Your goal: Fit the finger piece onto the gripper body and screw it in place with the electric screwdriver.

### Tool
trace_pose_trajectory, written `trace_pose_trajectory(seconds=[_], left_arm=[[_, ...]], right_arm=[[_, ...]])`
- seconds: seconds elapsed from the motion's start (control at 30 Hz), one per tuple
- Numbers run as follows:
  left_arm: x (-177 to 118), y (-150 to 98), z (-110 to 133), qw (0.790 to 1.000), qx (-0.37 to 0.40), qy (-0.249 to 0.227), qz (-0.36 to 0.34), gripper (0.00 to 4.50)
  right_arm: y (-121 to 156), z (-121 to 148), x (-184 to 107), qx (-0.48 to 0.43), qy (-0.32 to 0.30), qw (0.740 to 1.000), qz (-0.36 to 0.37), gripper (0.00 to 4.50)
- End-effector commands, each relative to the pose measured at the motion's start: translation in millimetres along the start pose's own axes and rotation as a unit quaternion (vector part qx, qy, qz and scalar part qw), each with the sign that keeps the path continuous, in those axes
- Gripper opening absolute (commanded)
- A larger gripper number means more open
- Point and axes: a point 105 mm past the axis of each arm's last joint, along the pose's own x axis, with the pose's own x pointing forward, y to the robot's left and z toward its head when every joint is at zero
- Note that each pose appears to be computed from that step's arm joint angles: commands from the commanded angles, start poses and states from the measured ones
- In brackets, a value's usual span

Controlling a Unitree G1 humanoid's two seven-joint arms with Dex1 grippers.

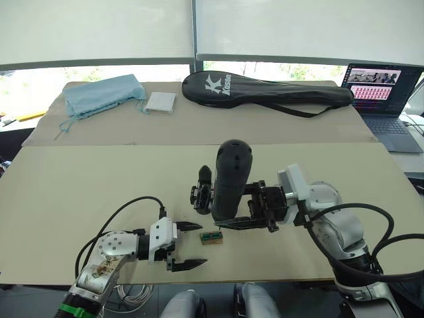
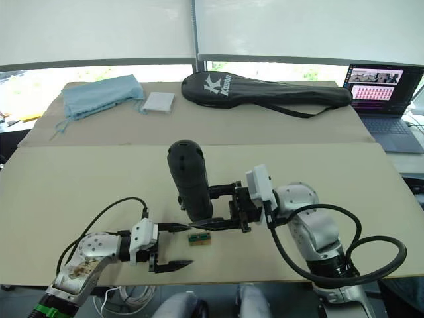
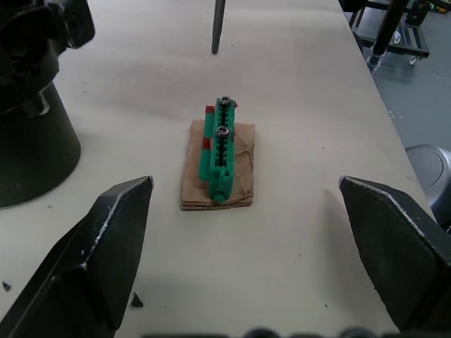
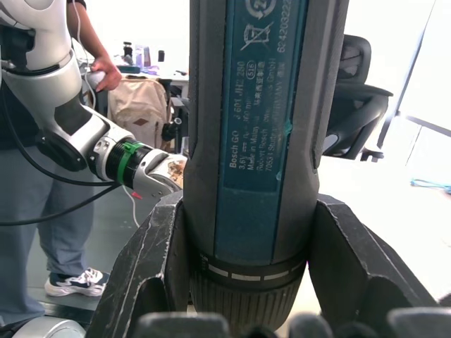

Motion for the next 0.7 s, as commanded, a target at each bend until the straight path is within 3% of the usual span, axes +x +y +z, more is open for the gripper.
trace_pose_trajectory(seconds=[0.03,0.7], left_arm=[[5.2,-0.9,5.7,1.0,0.013,-0.01,-0.004,4.5],[9.9,-3.0,-3.0,1.0,-0.004,-0.008,0.002,4.5]], right_arm=[[3.2,12.1,3.0,-0.023,-0.01,1.0,0.009,1.93],[3.5,1.9,4.1,-0.016,0.004,1.0,0.008,1.93]])
